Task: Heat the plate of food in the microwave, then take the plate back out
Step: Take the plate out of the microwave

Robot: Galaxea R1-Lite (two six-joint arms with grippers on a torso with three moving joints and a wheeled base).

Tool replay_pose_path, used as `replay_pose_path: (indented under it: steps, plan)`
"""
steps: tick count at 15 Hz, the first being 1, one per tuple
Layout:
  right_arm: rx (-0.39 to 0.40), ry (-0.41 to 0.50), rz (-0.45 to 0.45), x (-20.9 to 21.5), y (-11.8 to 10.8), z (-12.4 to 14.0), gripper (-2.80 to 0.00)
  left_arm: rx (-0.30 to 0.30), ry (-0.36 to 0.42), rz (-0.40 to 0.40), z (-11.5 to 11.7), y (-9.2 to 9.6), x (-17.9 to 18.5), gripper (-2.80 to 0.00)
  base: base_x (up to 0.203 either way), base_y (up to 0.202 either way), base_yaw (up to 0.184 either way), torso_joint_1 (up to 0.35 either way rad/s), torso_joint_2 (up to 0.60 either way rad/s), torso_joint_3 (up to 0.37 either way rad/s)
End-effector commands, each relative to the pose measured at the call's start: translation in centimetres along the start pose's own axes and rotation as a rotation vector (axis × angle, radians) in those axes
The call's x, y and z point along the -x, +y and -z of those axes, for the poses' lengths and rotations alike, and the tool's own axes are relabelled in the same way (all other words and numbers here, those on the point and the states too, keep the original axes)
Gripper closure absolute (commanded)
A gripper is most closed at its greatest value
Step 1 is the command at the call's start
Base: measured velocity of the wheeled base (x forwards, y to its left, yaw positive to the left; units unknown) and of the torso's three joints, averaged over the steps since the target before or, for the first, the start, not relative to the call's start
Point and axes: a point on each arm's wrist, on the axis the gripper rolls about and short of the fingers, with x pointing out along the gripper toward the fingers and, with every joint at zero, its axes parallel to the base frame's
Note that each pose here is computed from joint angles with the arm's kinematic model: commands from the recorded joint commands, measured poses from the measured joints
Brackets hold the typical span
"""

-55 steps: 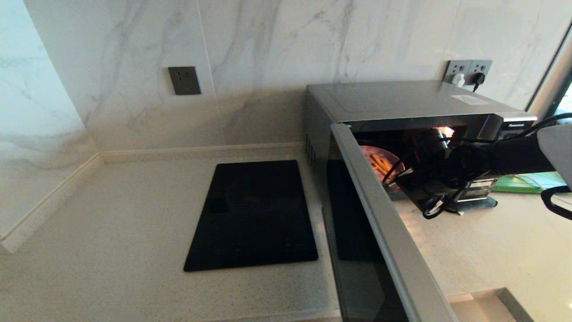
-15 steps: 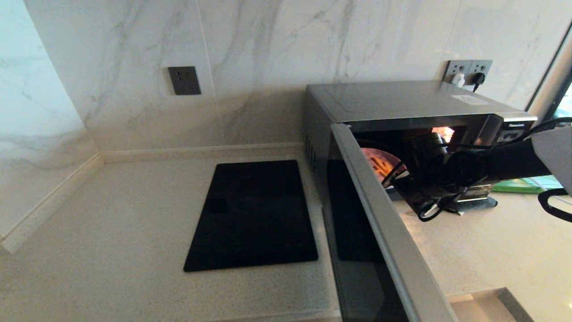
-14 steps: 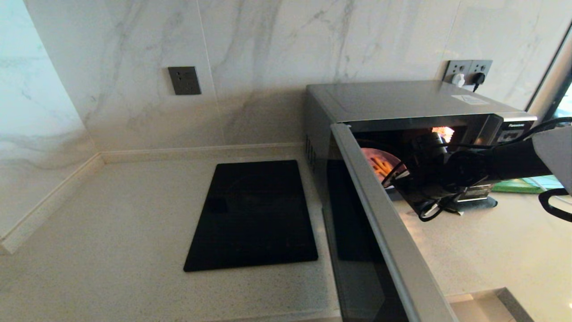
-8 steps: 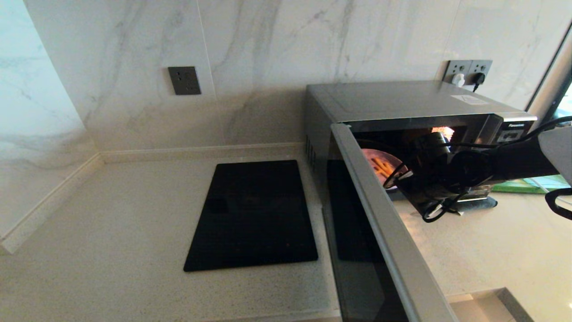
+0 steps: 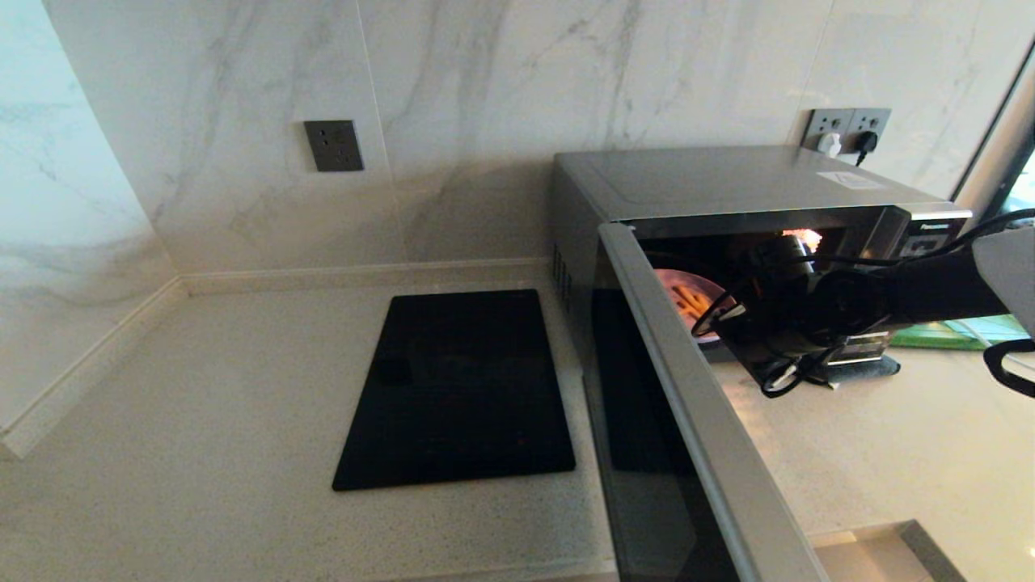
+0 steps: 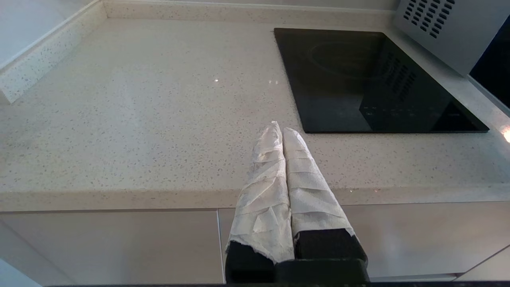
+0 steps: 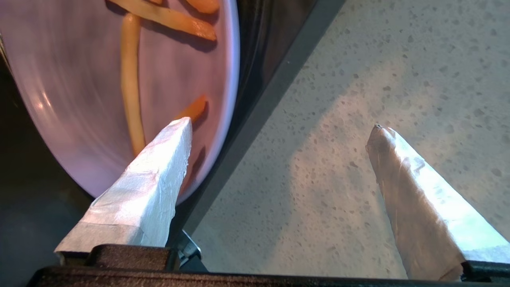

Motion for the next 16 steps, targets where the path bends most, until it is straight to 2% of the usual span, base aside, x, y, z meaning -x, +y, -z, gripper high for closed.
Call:
replay_pose_path:
  steps: [1,6,7,16]
  plan:
    - [-0.004,0.004,0.011,-0.72,-0.09,0.16,-2.80,0.001,0.001,-0.001,-0.01,0.00,-0.01,0.00,0.000,0.000,0.000,0.000,0.00,0.000]
    - [-0.002,0.011,0.024,-1.49,-0.29,0.35,-2.80,0.001,0.001,-0.001,-0.01,0.00,-0.01,0.00,0.000,0.000,0.000,0.000,0.00,0.000]
    - [-0.002,0.010,0.023,-1.48,-0.25,0.33,0.00,0.001,0.001,-0.001,-0.01,0.00,-0.01,0.00,0.000,0.000,0.000,0.000,0.00,0.000]
    - [-0.002,-0.001,0.002,-0.62,0.15,0.03,0.00,0.001,0.001,-0.001,-0.01,0.00,-0.01,0.00,0.000,0.000,0.000,0.000,0.00,0.000]
